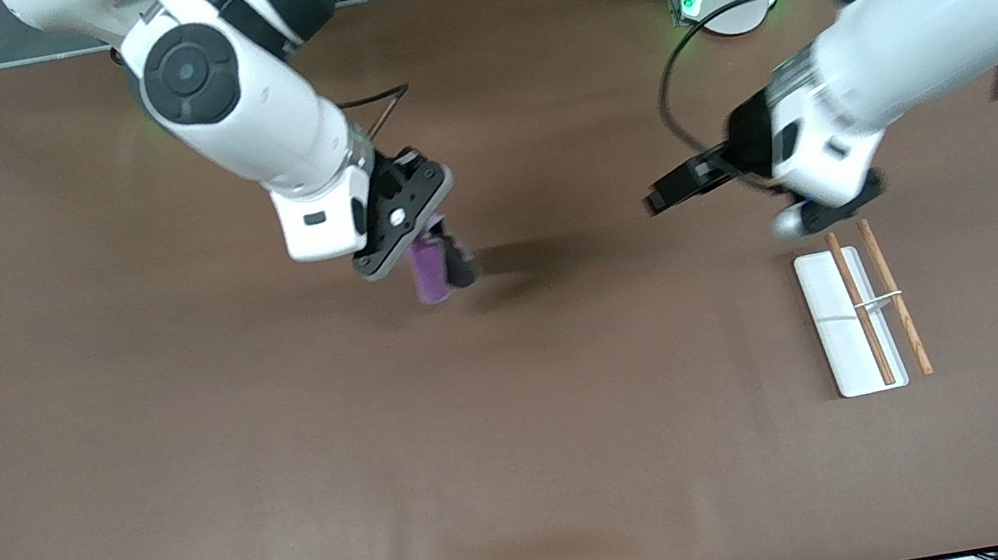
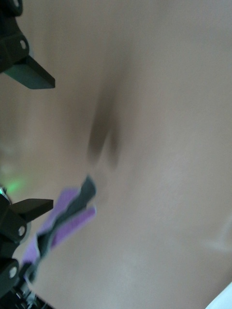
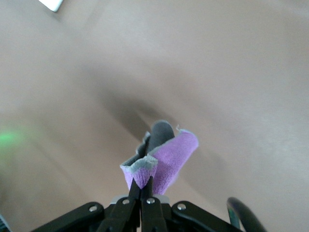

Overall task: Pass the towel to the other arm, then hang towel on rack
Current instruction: 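Lift the towel with the right gripper while the left gripper approaches, then grasp the hanging towel with the left gripper below the right gripper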

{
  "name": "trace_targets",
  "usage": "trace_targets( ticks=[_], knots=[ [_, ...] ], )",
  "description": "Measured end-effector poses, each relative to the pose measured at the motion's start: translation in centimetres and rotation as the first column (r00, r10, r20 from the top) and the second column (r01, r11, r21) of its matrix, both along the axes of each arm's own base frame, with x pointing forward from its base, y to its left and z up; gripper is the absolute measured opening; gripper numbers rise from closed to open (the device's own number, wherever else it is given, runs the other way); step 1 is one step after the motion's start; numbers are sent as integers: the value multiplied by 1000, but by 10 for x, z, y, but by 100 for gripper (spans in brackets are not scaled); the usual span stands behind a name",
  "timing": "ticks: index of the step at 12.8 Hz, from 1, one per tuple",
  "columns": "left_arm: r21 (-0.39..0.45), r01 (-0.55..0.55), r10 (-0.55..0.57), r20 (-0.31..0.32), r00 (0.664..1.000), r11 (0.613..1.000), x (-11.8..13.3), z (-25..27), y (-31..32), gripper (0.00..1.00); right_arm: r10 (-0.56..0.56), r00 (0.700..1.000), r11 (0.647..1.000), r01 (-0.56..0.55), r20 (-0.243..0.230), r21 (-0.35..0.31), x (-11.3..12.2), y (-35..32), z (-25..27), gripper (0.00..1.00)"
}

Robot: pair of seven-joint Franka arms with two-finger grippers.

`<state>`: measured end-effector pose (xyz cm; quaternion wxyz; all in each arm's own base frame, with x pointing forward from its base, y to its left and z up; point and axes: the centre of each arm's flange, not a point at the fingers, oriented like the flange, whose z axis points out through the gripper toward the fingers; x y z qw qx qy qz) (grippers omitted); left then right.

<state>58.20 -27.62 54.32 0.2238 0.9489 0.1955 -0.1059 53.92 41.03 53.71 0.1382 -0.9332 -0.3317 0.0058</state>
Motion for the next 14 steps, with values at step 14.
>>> trace_targets(
  ticks=[14],
  knots=[
    [-14,-407,378,-342,860,913,-2,-58,-85,65,-138,989,985,132,46,110,-38,91,-10,2]
  ],
)
